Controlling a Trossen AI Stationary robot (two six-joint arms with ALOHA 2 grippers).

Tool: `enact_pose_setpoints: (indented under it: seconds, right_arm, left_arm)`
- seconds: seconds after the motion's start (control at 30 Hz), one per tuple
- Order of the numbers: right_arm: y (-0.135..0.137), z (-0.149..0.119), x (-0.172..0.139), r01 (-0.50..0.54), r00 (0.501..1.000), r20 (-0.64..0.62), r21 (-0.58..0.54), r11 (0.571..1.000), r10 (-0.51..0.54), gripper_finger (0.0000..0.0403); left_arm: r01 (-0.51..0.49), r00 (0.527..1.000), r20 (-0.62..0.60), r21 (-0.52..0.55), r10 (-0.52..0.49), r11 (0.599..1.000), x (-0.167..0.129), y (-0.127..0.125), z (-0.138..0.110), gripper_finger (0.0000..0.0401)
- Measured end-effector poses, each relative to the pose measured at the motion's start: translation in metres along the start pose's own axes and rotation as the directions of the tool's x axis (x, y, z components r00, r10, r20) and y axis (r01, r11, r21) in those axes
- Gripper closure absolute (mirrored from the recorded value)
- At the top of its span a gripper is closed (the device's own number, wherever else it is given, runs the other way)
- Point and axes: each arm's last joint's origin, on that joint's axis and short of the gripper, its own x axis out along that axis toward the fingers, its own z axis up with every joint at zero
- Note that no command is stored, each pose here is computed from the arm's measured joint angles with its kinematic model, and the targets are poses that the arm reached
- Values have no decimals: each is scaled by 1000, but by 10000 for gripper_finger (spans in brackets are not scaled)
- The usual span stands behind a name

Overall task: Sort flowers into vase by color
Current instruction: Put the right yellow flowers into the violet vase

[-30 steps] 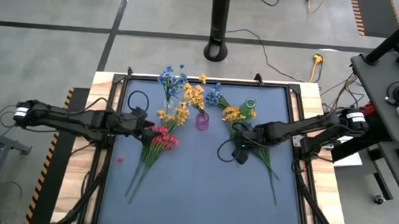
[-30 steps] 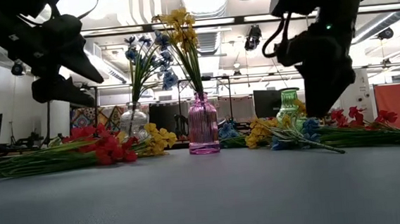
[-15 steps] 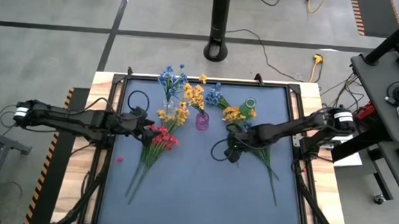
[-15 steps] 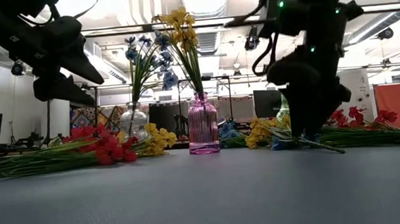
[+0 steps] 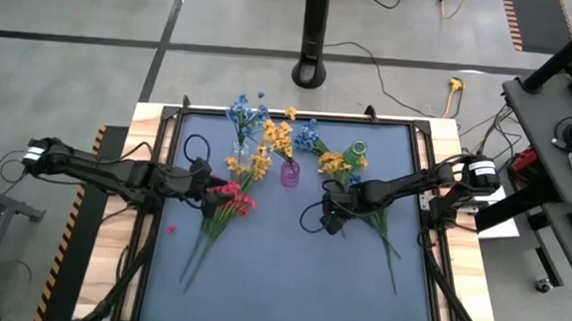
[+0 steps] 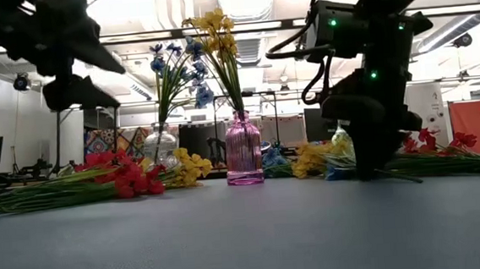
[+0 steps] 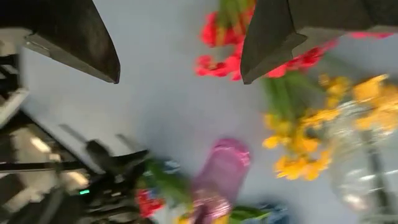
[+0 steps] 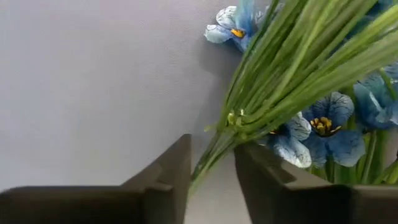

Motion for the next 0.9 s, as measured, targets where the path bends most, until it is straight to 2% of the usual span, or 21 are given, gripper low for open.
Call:
enact_pose_setpoints:
  seconds: [0.17,0.27,0.5,0.6,0.9]
  right_arm:
    - [-2,-1,-7,-20,1000,-4,-34,999,20,363]
    - [-3,-1,-14,-31,999,5,-53,998,31,384]
    - [-11,-5,-42,-44,999,24,-66,997,46,369]
    - [-13,-9,-58,-67,996,52,-92,993,72,367]
    - [-13,-23,-101,-85,955,269,-169,982,129,382]
  left_arm:
    - [14,1000,22,11,-15,1000,-3,-10,3,88]
    - [26,999,28,28,-26,999,-2,-18,4,88]
    - [127,987,82,104,-136,986,12,-41,6,89]
    - [132,988,66,143,-143,981,19,-52,7,89]
    - [112,989,56,320,-137,941,38,-93,21,89]
